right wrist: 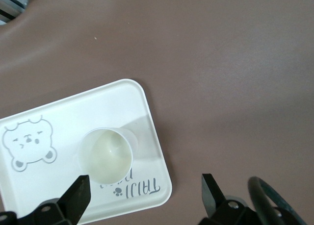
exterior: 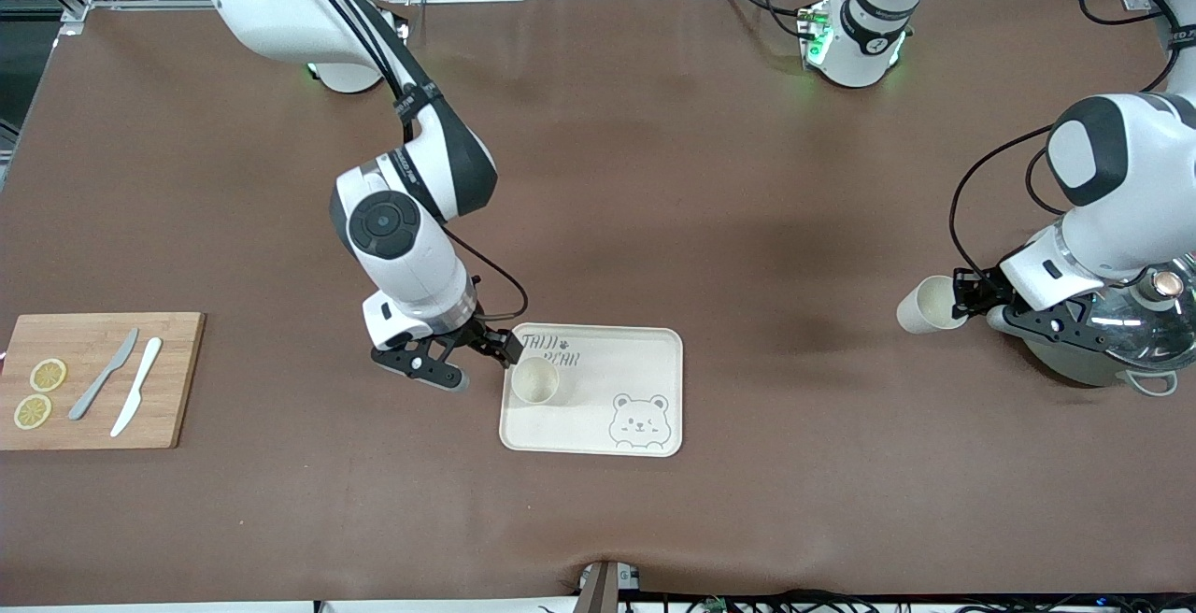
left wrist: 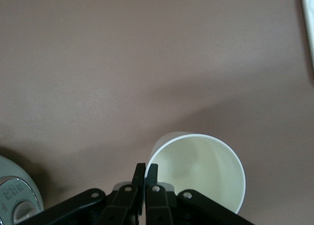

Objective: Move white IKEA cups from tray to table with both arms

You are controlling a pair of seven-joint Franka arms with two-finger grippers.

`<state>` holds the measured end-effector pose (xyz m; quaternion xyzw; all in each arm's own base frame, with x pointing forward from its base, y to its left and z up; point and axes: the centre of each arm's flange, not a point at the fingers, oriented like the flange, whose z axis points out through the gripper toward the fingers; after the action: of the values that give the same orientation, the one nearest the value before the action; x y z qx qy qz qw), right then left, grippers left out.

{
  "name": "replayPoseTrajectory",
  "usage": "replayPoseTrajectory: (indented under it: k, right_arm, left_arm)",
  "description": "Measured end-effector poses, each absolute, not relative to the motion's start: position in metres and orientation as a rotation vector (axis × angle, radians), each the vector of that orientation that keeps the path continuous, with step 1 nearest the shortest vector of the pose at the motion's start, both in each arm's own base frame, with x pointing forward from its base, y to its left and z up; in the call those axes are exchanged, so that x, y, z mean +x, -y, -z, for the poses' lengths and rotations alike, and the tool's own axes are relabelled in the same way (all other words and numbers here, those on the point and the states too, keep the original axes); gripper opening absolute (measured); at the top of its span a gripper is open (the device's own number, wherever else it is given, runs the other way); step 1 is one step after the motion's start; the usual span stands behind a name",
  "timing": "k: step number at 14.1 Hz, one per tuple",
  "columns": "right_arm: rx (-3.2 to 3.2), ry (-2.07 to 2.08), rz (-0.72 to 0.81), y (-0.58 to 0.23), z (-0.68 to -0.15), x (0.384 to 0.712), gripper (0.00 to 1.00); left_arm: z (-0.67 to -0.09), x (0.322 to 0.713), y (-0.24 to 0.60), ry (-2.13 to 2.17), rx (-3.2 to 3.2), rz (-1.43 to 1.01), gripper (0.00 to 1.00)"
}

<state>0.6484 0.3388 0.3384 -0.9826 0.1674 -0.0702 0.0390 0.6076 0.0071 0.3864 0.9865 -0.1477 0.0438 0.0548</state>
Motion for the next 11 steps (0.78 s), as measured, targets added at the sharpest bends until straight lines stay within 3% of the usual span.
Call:
replayPoseTrajectory:
  k: [11]
  right_arm:
    - [-3.009, -0.452, 0.269, -0.357, -0.262, 0.652, 1.00]
  left_arm:
    - [-0.304, 0.550, -0.066, 0.470, 2.971, -0.213, 0.04]
